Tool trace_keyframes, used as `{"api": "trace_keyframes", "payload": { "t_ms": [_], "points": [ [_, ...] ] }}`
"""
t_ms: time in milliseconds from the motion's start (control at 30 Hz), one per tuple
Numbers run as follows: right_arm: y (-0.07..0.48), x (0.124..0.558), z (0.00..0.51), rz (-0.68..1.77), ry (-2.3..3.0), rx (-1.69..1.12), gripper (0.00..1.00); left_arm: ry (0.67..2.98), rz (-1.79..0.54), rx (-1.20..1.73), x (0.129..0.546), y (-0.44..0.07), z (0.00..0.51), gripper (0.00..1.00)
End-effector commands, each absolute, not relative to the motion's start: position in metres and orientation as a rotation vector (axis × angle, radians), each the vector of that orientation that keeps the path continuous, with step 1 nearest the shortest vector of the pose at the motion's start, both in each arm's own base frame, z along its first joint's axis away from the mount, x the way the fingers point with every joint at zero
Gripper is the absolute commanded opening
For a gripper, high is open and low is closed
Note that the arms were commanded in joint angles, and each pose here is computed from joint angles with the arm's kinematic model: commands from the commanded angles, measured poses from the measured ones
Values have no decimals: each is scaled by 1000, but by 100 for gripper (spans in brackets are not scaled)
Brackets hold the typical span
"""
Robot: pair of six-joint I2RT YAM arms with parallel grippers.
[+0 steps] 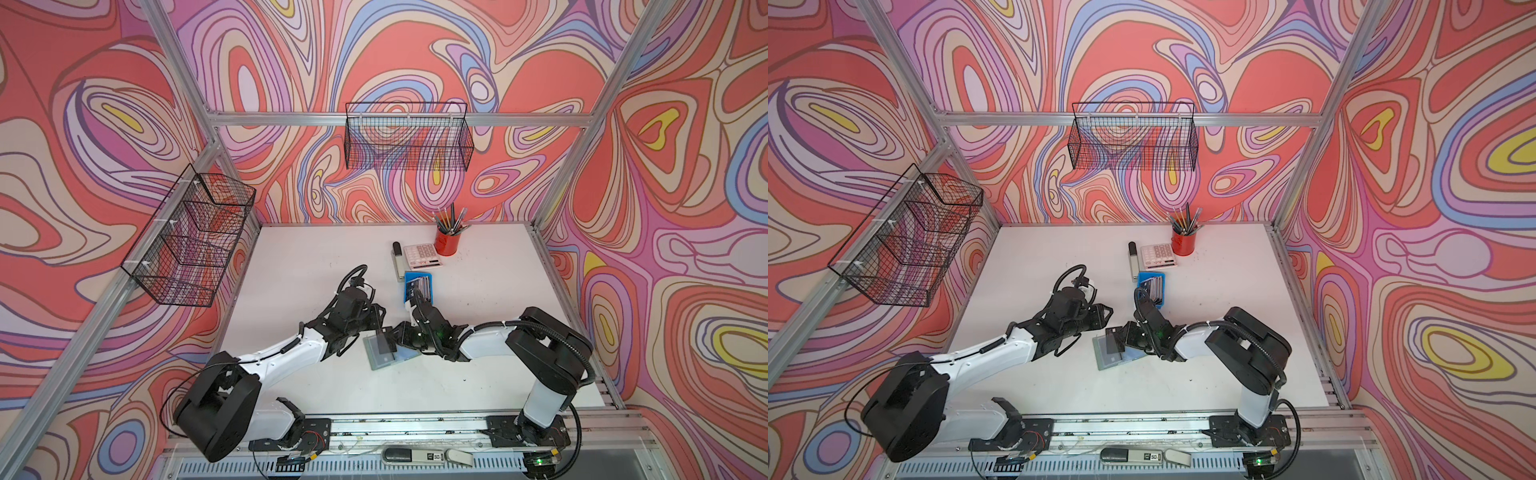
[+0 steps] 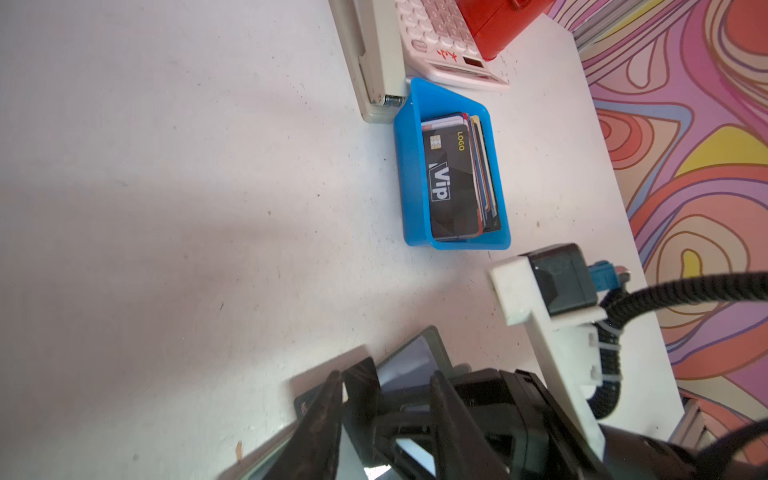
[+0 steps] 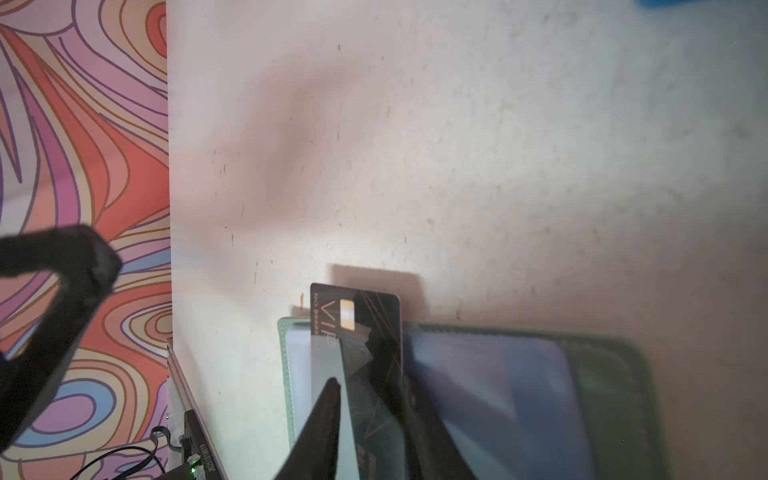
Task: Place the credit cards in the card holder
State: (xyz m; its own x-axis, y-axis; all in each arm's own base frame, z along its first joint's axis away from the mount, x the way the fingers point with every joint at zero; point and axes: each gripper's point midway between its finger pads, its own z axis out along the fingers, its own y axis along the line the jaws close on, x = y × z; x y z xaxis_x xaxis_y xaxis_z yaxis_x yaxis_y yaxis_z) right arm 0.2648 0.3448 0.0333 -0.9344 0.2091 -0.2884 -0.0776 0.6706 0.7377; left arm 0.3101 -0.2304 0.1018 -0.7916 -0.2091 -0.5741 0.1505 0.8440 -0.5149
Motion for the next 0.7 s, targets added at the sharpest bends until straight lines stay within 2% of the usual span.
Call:
{"api": "trace_keyframes", "payload": {
  "t_ms": [0, 233, 467, 667],
  "points": [
    [342, 258, 23, 1155, 2566, 126, 28, 2447, -629, 6, 313, -228, 77, 36],
    [336, 250, 33, 1179, 2548, 100, 29, 2539, -576, -11, 309, -225, 47, 36],
    [335, 240, 34, 1230, 2547, 77, 30, 2565, -661, -1, 299, -233, 39, 33],
    [336, 238, 33, 1249, 2549, 69, 30, 2569, -541, -68, 300, -214, 29, 34]
  ]
}}
